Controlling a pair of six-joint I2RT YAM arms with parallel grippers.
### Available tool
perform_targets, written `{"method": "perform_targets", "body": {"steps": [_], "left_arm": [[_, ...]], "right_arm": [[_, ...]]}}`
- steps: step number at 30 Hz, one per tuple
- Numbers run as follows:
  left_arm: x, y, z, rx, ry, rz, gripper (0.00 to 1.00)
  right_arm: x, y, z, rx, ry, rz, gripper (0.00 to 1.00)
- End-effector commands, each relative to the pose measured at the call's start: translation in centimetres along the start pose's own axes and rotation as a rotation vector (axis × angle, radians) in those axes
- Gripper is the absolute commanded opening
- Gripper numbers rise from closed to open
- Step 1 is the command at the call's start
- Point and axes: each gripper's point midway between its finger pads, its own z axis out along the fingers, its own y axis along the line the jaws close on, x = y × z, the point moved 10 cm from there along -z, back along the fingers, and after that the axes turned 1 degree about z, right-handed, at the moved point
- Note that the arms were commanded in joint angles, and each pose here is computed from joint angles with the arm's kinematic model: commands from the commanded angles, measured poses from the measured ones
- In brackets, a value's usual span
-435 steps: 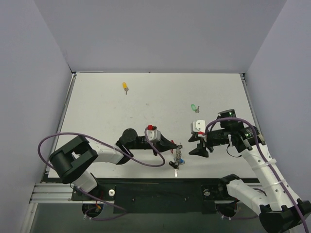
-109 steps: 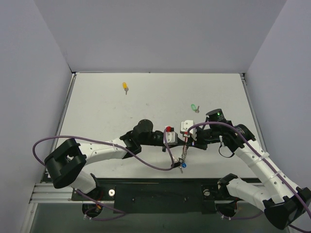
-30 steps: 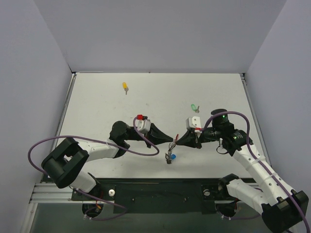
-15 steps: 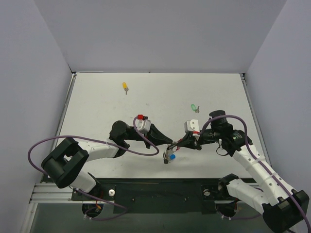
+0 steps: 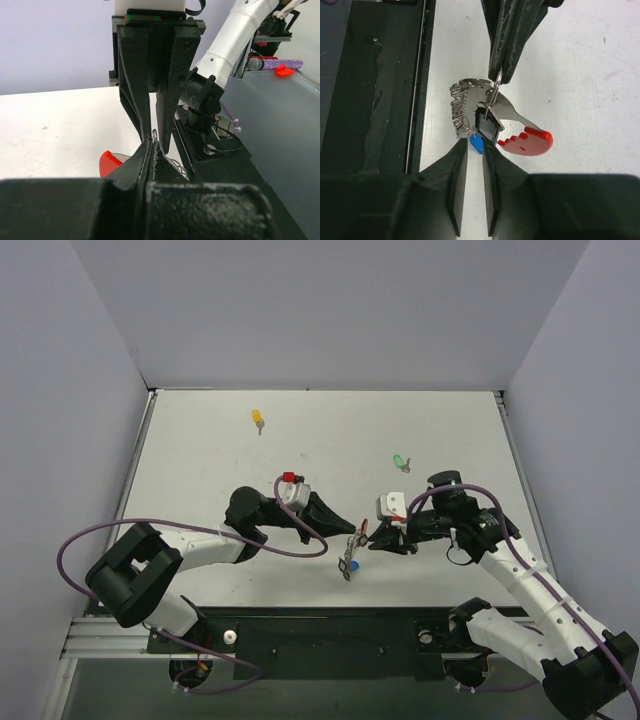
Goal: Put the keys on the keyring
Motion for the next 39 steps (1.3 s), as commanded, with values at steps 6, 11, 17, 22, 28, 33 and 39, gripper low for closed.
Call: {"method": "perform_targets", "body": {"steps": [6,11,17,22,28,33,39], "left_arm": [[-1.9,0.5,-0.1,-0.116,-0.061,0.129,0.00],[-2.1,0.2,0.0,-0.102,-0.079,0.124,0.00],[-2.0,-0.1,0.1,-0.088,-0.093,0.117,0.00],[-2.1,0.0,0.0,-0.091,-0.095,0.124,0.00],[-2.1,0.0,0.0,-0.094,-0.097,0.125,0.00],[-2.2,0.0,0.1,-0.089,-0.105,0.123,0.00],[-2.3,0.1,0.2,-0.084,-0.130,0.108,0.00]], "right_arm": [[-3.1,-0.1,-1.6,0.052,-0.119,0.061,0.30],[-4.1,-1.5,-0.5,0.102,-0.213,0.071,0.36],[-4.2,-2.0,-0.1,0.127,-0.210,0.082,0.32],[-3.6,-1.3,-0.2,0.084,-0.167,0.078,0.21],[-3.0,-1.0,-0.3,0.067,-0.126,0.049,0.14],[-3.1,-1.2,0.0,0.060,-0.136,0.026,0.04],[-2.8,-1.2,0.4,0.067,-0.133,0.033,0.00]]}}
